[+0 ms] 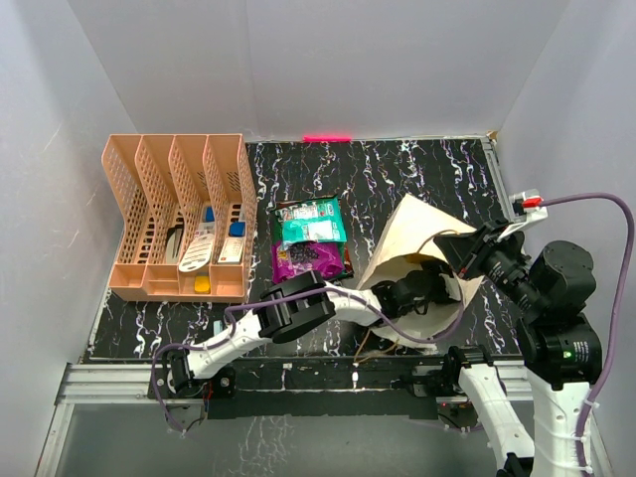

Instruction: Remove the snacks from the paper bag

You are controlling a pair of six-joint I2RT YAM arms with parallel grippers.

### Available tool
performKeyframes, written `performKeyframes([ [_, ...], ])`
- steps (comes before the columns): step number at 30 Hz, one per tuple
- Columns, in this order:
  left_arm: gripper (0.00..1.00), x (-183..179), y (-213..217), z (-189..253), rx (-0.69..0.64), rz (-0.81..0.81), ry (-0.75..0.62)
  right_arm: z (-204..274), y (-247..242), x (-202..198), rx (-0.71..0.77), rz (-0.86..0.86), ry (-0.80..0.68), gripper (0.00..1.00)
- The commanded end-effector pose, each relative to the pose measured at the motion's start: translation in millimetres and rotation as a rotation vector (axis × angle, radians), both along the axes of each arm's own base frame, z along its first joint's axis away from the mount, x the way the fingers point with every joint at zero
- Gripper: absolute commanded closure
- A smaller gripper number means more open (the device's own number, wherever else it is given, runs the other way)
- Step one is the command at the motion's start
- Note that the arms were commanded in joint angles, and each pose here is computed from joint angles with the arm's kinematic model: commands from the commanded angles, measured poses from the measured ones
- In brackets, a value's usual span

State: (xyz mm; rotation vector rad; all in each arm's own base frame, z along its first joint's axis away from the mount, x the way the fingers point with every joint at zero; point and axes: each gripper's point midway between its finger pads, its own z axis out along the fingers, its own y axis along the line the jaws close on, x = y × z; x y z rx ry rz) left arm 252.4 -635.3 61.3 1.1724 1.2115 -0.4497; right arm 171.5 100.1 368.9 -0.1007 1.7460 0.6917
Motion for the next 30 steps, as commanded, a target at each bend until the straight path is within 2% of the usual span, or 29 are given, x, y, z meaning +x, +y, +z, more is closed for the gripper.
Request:
performKeyframes([
  [1,0.6,28.9,4.4,13.2,0.062,0.083,-0.069,34.4,-3.1,-4.9,-0.011,-0.015,-0.112,0.92],
  [3,0.77,35.3,8.4,22.8,0.054,0.095,-0.065,33.2,-6.6,-5.7,-0.026,-0.033,-0.119,0.92],
  [4,0.82,37.1,10.8,28.7,0.052,0.101,-0.065,32.1,-8.6,-5.6,-0.032,-0.045,-0.122,0.92],
  [12,1.0,10.4,39.3,77.8,0.029,0.035,-0.03,25.7,-17.9,6.9,-0.061,-0.099,-0.144,0.92],
  [17,1.0,-18.9,66.7,95.1,0.051,-0.004,0.005,25.5,-26.9,20.5,-0.071,-0.156,-0.161,0.92],
  [24,1.0,-67.6,102.6,123.1,0.041,-0.091,0.12,25.5,-33.2,32.3,-0.084,-0.193,-0.178,0.92],
  [30,1.0,-106.6,138.6,174.4,0.008,-0.199,0.243,16.8,-39.2,33.7,-0.104,-0.223,-0.17,0.92],
])
